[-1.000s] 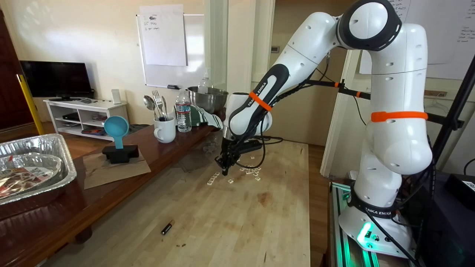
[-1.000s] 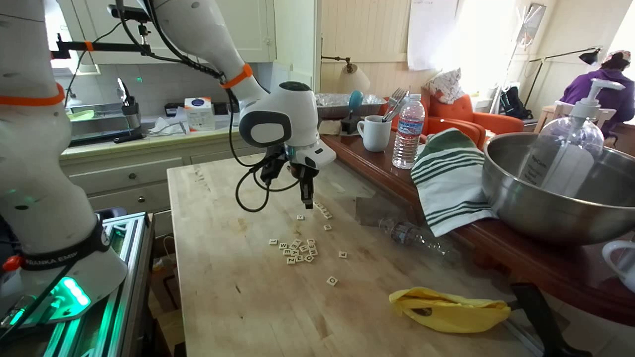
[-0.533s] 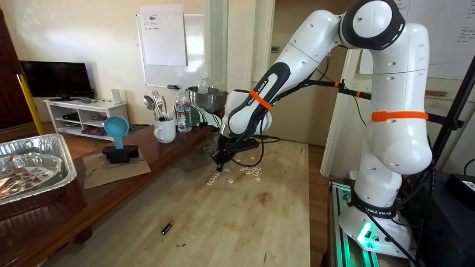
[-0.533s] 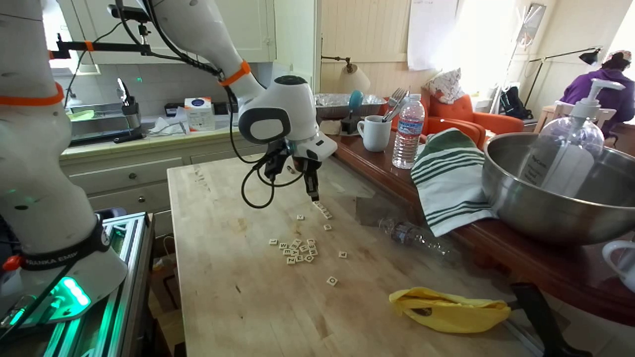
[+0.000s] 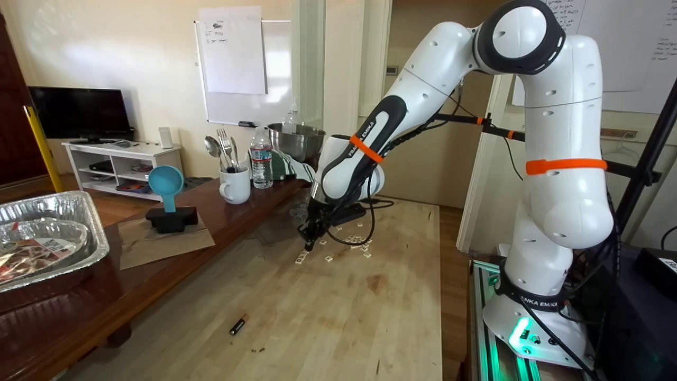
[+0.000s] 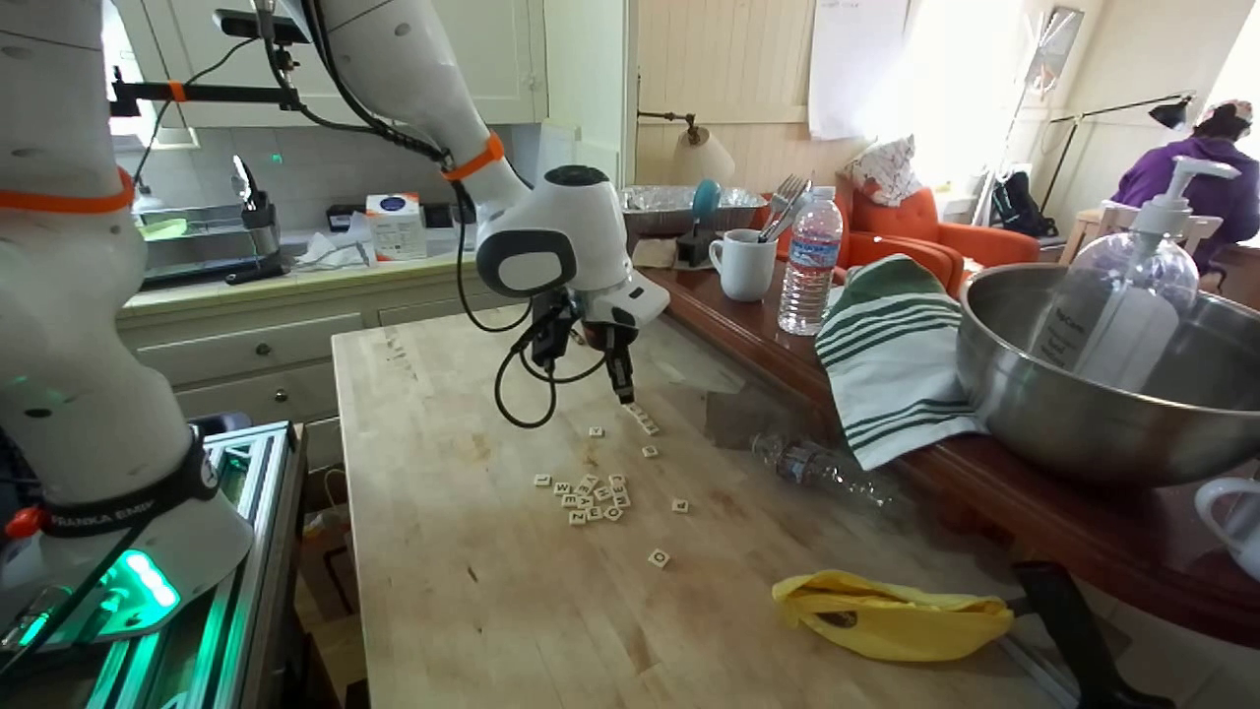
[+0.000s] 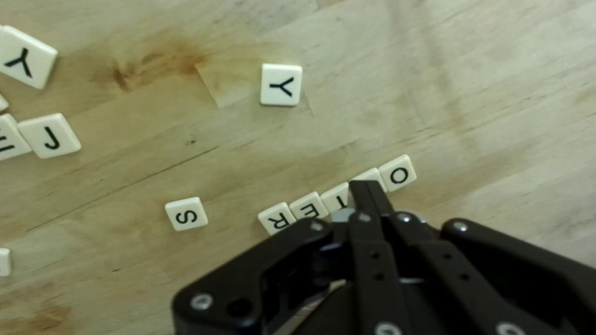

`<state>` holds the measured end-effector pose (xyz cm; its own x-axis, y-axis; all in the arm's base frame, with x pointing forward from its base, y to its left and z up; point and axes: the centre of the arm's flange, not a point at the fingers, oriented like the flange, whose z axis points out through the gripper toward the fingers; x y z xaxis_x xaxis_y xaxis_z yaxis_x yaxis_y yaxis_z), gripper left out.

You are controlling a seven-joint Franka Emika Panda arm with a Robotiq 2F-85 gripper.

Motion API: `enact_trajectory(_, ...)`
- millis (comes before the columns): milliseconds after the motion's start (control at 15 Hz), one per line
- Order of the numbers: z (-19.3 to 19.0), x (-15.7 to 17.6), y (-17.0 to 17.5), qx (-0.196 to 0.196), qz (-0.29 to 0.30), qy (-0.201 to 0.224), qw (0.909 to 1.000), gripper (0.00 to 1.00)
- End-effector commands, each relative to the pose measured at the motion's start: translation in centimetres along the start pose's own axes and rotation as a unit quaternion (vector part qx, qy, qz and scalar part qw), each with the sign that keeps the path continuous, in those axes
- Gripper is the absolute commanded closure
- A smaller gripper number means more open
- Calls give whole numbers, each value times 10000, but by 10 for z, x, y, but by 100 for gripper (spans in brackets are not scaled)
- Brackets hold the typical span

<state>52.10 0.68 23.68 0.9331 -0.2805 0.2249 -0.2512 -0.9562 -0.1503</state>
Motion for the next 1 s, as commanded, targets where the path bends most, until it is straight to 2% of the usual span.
enact_trajectory(0, 18, 7, 5, 41, -154, 128, 9998, 100)
enact_trajectory(933, 39, 11, -1, 75, -447, 131, 9989, 100)
